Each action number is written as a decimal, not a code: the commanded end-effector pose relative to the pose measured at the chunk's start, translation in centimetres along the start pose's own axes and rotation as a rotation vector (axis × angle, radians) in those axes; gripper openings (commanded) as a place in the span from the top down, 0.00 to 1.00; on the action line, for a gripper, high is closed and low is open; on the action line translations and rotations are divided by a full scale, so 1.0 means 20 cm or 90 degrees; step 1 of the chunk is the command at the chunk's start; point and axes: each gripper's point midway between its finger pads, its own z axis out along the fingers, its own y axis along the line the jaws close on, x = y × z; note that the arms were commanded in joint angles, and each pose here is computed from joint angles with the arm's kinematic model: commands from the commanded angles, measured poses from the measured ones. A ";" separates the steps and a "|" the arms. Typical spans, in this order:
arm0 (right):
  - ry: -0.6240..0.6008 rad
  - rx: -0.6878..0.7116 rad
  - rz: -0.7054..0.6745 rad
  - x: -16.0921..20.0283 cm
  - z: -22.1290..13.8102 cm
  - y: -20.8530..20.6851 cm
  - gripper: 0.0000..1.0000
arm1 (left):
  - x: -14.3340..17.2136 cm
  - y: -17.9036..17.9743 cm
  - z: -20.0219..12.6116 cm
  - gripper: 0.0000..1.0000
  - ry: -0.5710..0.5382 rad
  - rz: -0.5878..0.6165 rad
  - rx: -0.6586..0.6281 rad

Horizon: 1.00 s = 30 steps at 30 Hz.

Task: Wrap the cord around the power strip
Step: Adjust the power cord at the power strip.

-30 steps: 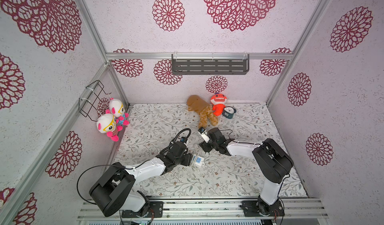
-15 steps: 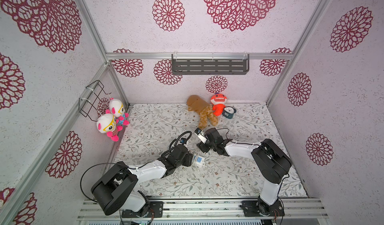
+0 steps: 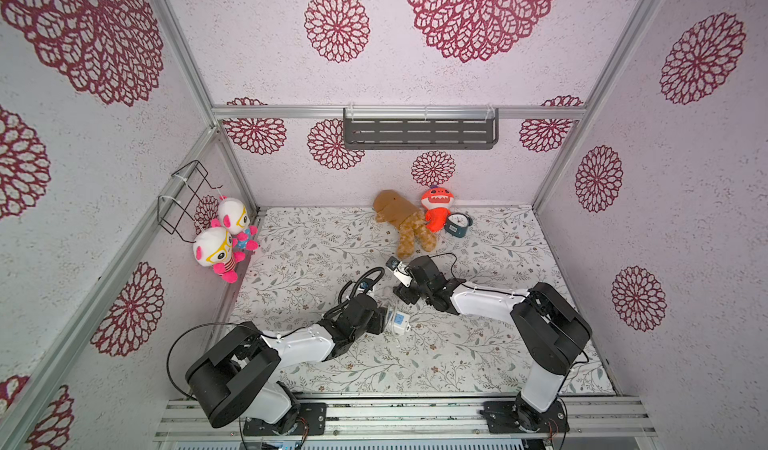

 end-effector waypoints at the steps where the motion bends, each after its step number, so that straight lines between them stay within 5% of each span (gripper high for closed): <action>1: -0.042 -0.019 -0.023 -0.15 -0.02 0.00 0.24 | 0.35 0.07 0.00 0.37 0.146 0.028 -0.022; 8: -0.001 -0.131 -0.020 -0.09 0.11 0.17 0.23 | 0.35 0.07 0.00 0.37 0.145 0.035 -0.020; 30: 0.123 -0.059 0.208 0.33 0.02 0.16 0.23 | 0.34 0.08 0.00 0.37 0.137 0.032 -0.024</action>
